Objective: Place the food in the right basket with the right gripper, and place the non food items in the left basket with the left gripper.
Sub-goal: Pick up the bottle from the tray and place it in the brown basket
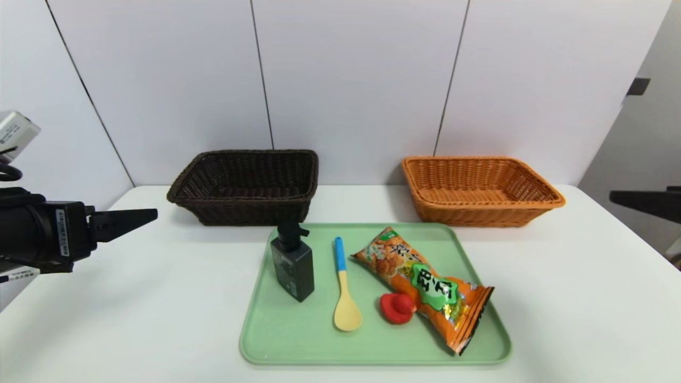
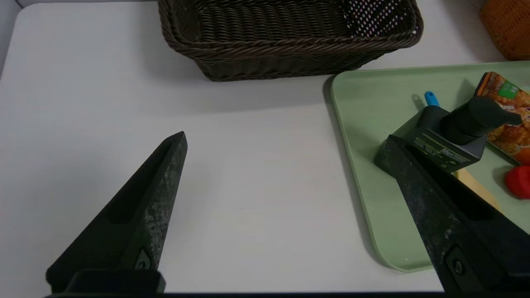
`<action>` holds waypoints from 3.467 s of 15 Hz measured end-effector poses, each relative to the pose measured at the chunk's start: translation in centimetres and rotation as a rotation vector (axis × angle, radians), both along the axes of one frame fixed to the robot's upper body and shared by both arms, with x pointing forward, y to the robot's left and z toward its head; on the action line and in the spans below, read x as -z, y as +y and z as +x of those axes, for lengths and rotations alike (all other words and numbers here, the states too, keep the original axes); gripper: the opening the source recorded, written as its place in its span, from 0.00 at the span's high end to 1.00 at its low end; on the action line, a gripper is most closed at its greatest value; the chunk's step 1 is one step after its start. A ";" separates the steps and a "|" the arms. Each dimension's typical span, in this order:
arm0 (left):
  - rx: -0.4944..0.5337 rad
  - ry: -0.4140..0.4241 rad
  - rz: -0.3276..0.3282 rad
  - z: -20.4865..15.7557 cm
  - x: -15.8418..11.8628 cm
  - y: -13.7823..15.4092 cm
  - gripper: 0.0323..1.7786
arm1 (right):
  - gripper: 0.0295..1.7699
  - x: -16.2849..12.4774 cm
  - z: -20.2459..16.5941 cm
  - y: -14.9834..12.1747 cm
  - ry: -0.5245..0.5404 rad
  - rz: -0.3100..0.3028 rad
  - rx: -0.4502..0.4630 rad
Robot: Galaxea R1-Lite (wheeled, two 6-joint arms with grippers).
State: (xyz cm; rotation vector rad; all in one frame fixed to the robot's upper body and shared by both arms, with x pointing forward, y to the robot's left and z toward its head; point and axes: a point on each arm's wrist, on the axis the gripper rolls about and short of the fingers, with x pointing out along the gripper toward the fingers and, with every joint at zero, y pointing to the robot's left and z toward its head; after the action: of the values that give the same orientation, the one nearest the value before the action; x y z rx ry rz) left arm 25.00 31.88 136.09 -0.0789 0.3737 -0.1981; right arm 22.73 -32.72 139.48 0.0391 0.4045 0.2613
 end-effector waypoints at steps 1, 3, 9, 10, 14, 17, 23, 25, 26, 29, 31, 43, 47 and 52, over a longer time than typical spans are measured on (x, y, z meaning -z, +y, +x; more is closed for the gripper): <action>0.027 0.007 0.000 0.2 0.1 -0.4 0.05 | 0.04 -0.4 0.4 0.4 0.013 0.014 -0.059; 0.079 0.016 0.002 0.4 0.2 -1.3 0.05 | 0.04 -1.0 1.1 1.6 0.024 0.023 -0.153; 0.298 0.048 0.019 0.4 0.7 -5.1 0.05 | 0.04 -2.1 2.3 3.7 0.069 0.019 -0.270; 0.343 0.059 0.038 0.2 1.2 -5.7 0.05 | 0.04 -2.0 2.6 3.8 0.074 0.019 -0.273; 0.566 0.074 0.071 -0.3 3.7 -6.8 0.05 | 0.04 -1.7 3.3 4.0 0.096 0.020 -0.274; 0.603 0.017 0.059 0.0 5.4 -7.1 0.05 | 0.04 -1.5 3.6 4.2 0.103 0.020 -0.278; 0.626 -0.066 0.109 1.9 9.0 -8.0 0.05 | 0.04 -1.7 3.1 4.6 0.098 0.029 -0.299; 0.632 -0.079 0.122 2.4 10.0 -8.3 0.05 | 0.04 -1.8 3.0 4.5 0.098 0.039 -0.295; 0.631 -0.095 0.121 2.8 10.2 -8.4 0.05 | 0.04 -1.8 2.9 4.5 0.097 0.039 -0.295; 0.630 -0.129 0.120 3.9 11.0 -9.0 0.05 | 0.04 -1.9 2.8 4.5 0.093 0.038 -0.294; 0.629 -0.139 0.121 4.6 11.5 -9.3 0.05 | 0.04 -1.9 2.7 4.4 0.089 0.038 -0.294; 0.607 -0.200 0.095 8.0 13.0 -10.7 0.05 | 0.03 -2.0 2.3 4.3 0.089 0.036 -0.294; 0.596 -0.193 0.058 8.9 13.0 -11.1 0.05 | 0.03 -1.9 2.4 4.4 0.089 0.035 -0.295; 0.602 -0.180 0.061 9.5 13.5 -11.5 0.05 | 0.03 -1.9 2.4 4.4 0.090 0.036 -0.296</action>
State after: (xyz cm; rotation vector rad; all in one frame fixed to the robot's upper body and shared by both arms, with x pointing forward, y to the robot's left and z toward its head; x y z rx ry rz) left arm 34.47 20.36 122.59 0.1140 0.2148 -0.7826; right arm 25.08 -28.36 141.41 0.0258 0.4951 0.5601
